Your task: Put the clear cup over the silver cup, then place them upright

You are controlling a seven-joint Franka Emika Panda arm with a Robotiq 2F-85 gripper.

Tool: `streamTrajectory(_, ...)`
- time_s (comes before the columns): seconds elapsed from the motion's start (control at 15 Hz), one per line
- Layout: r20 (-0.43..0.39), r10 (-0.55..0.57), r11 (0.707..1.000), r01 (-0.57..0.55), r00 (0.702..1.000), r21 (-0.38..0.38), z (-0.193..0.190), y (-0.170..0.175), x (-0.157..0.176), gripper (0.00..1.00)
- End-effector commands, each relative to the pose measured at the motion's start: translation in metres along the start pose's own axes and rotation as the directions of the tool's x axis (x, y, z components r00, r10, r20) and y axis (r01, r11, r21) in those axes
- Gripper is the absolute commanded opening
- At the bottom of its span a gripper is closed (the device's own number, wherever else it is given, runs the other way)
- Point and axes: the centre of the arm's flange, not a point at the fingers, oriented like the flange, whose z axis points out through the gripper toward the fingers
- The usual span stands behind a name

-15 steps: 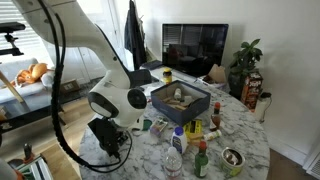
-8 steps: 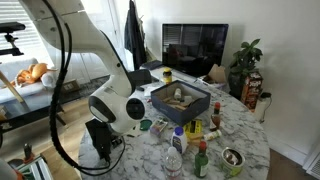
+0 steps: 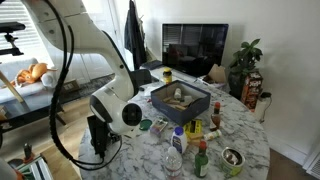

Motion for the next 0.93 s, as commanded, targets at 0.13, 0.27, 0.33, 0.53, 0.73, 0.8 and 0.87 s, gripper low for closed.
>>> streamTrajectory(0.13,0.161,-0.026,0.999,0.033,0.987,-0.037,0.013,-0.005,-0.02,1.0)
streamTrajectory(0.27,0.207,-0.047,0.999,0.048,0.977,-0.001,0.029,-0.015,-0.016,1.0)
streamTrajectory(0.33,0.204,-0.049,0.999,0.046,0.978,0.019,0.034,-0.019,-0.013,1.0)
streamTrajectory(0.53,0.212,-0.063,0.996,0.046,0.975,0.082,0.047,-0.03,-0.004,1.0)
streamTrajectory(0.73,0.214,-0.053,0.994,0.032,0.975,0.103,0.059,-0.034,0.01,1.0)
streamTrajectory(0.8,0.214,-0.047,0.994,0.025,0.976,0.104,0.063,-0.034,0.013,1.0)
streamTrajectory(0.87,0.216,-0.04,0.995,0.018,0.976,0.102,0.067,-0.035,0.017,1.0)
